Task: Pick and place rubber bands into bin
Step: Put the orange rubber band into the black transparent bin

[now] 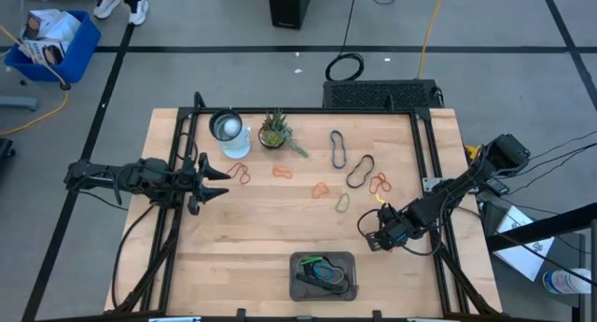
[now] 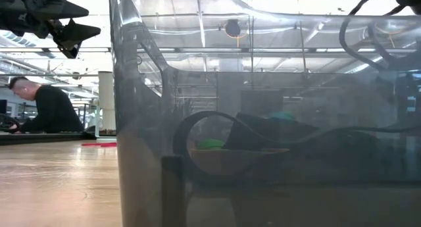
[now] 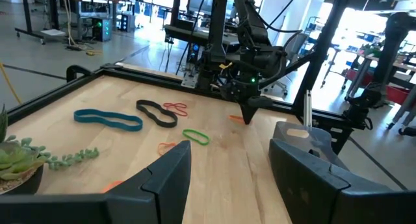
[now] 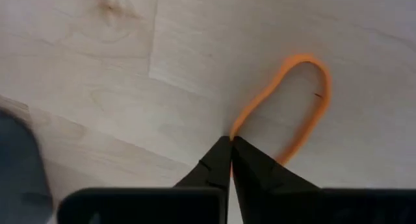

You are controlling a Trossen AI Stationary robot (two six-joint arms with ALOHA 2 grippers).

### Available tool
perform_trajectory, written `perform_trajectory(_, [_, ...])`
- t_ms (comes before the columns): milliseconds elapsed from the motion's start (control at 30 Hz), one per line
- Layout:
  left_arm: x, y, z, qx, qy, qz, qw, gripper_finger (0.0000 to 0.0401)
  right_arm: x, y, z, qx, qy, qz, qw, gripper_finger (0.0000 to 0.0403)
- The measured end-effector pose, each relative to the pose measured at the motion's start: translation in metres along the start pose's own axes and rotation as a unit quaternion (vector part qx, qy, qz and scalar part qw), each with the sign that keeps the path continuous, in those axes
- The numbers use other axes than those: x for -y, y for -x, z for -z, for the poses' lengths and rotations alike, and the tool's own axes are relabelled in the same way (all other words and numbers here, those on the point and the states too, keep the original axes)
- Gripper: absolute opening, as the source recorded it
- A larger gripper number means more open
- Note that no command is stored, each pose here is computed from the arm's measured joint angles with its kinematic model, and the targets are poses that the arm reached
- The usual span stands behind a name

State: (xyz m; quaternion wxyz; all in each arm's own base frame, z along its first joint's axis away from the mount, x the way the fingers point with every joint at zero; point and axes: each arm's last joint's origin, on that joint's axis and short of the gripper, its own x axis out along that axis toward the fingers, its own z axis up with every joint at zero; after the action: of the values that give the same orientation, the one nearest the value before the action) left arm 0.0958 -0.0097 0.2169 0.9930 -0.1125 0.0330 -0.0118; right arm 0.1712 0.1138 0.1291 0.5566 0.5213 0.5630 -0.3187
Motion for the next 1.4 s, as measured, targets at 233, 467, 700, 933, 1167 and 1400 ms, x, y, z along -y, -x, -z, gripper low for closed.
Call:
perform_trajectory(233, [0.000, 0.000, 0.000, 0.000, -0.001, 0.000, 1.000, 0.0214, -0.019, 0.022, 0.001, 0.065, 0.060, -0.163, 0.983, 0.0002])
perform_trajectory(467, [0.000, 0.000, 0.000, 0.001, -0.001, 0.000, 1.000, 0.0214, -0.043, 0.089, 0.004, 0.289, 0.149, -0.421, 0.847, 0.0001])
perform_trajectory(700, [0.000, 0.000, -0.001, 0.004, 0.000, 0.001, 1.000, 0.0214, -0.052, 0.172, 0.018, 0.452, 0.302, -0.605, 0.582, 0.0001])
perform_trajectory(933, [0.000, 0.000, -0.001, 0.005, 0.007, 0.000, 1.000, 0.0214, -0.080, 0.213, 0.029, 0.480, 0.460, -0.467, 0.583, 0.0000])
perform_trajectory(1167, [0.000, 0.000, -0.001, 0.004, 0.009, 0.000, 1.000, 0.0214, -0.133, 0.228, 0.041, 0.437, 0.598, -0.377, 0.556, 0.0000])
perform_trajectory(1400, [0.000, 0.000, 0.000, 0.000, 0.008, -0.001, 1.000, 0.0214, -0.169, 0.169, 0.045, 0.358, 0.670, -0.294, 0.581, 0.0000])
